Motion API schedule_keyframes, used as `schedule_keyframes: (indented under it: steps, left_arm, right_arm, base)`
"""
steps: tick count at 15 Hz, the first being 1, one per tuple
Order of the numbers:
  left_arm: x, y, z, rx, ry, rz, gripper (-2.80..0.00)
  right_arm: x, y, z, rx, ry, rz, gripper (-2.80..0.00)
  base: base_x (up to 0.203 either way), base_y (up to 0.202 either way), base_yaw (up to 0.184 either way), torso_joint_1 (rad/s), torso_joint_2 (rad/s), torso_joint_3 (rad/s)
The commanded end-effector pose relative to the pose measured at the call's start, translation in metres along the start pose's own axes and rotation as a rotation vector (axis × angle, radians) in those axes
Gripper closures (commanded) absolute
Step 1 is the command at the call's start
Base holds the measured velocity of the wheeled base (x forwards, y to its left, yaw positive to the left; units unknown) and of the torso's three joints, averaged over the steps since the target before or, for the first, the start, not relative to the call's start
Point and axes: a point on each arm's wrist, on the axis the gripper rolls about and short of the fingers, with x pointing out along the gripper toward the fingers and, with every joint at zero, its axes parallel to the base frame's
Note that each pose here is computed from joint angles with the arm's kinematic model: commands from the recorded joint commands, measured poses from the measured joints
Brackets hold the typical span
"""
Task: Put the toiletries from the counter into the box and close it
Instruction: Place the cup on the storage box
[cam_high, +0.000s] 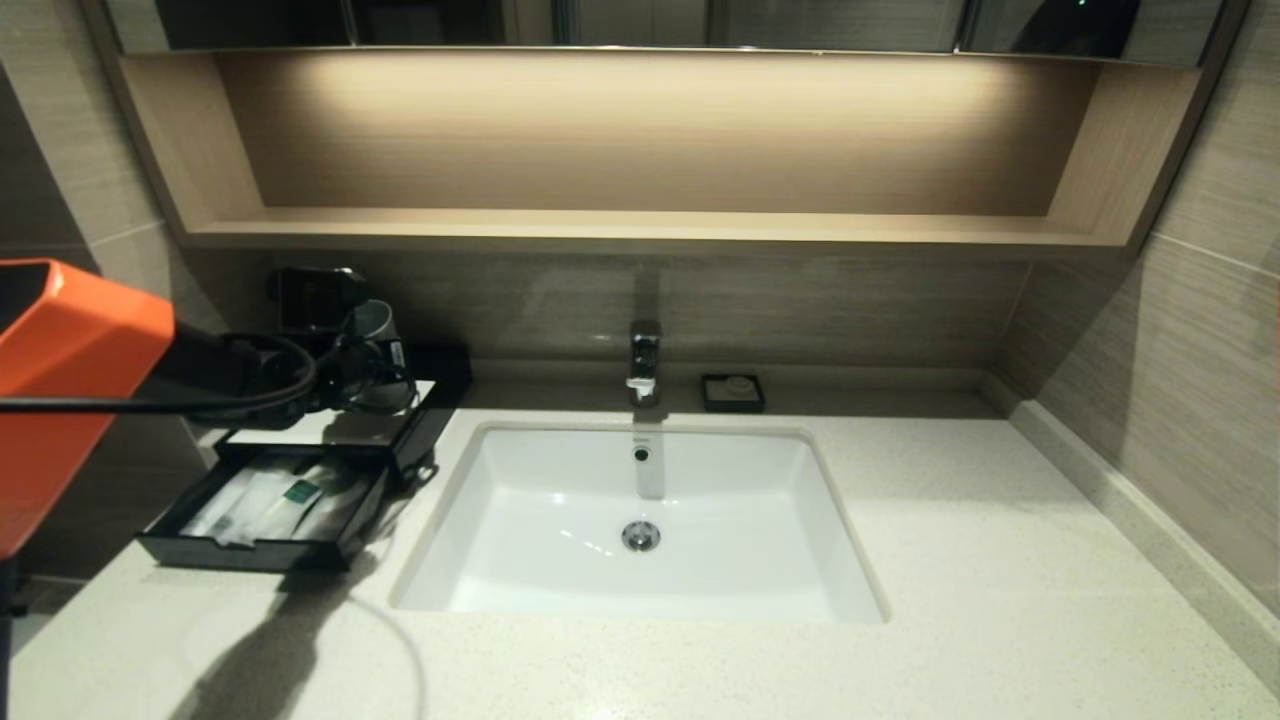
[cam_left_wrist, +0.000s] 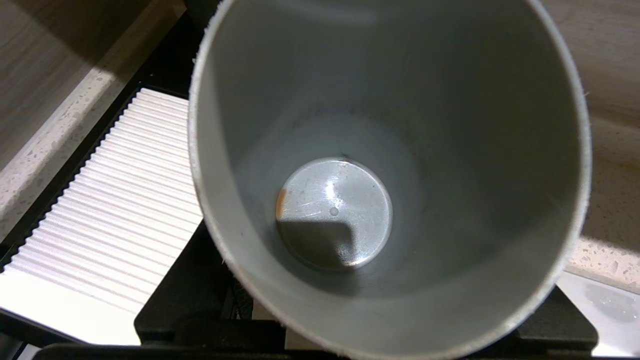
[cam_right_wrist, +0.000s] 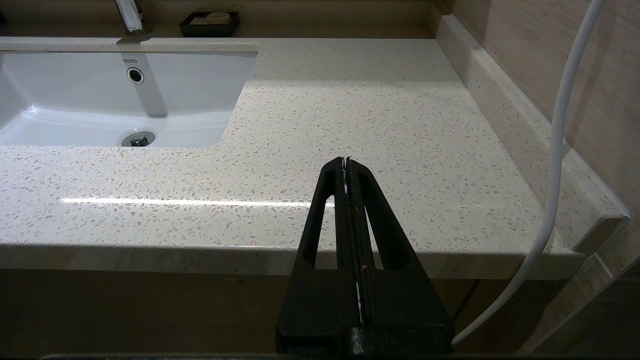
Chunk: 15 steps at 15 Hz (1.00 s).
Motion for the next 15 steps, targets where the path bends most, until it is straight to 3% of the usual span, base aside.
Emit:
schedule_keyframes:
  steps: [1, 15]
  left_arm:
    - [0.0034, -0.0007, 0.0004, 0.007, -0.001, 0.002, 0.0]
    - [0.0084, -0.0016, -0.0027, 0.019, 0.015, 0.0, 0.0]
  right_arm:
    - [0.0001, 0.0, -0.0004, 0.0, 0.001, 0.0, 0.0]
    - [0.0, 0.0, -0.0004, 0.0, 0.0, 0.001, 0.0]
  base:
    - [0.0, 0.0, 0.0, 0.0, 0.0, 0.0]
    - [0.0, 0.0, 0.0, 0.0, 0.0, 0.0]
